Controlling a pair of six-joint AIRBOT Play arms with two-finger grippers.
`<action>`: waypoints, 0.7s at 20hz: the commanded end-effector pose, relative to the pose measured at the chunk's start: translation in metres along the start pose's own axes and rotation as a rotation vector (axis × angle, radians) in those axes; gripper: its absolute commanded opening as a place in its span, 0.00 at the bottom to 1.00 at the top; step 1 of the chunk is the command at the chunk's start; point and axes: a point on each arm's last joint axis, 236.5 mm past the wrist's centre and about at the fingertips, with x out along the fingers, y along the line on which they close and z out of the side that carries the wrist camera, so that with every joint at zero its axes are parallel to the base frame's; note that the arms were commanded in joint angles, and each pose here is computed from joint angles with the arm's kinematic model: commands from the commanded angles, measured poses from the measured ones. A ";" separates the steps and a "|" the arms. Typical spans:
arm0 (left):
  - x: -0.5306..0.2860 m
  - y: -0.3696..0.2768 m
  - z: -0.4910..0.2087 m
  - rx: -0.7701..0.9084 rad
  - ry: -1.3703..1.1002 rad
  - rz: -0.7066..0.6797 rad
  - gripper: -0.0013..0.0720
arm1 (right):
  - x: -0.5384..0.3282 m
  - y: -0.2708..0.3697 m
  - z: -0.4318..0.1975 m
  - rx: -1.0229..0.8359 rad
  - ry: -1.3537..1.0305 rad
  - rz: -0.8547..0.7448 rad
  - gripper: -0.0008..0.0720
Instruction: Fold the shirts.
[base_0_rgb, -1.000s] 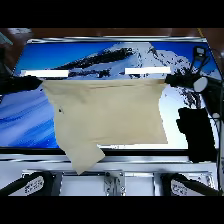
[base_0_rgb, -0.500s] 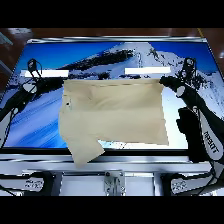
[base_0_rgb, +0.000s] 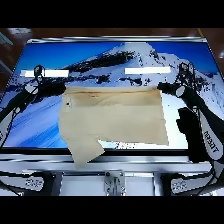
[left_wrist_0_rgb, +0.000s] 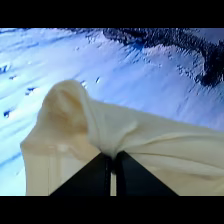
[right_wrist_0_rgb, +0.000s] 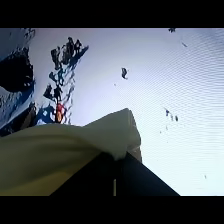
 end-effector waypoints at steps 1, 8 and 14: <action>-0.013 0.000 -0.045 -0.067 0.220 -0.081 0.07 | -0.017 0.003 -0.028 0.006 0.149 0.016 0.09; -0.033 0.013 -0.092 -0.134 0.439 -0.059 0.07 | -0.036 -0.014 -0.083 -0.071 0.397 -0.044 0.09; -0.033 0.014 -0.092 -0.143 0.442 -0.052 0.07 | -0.034 -0.040 -0.073 -0.067 0.356 -0.162 0.09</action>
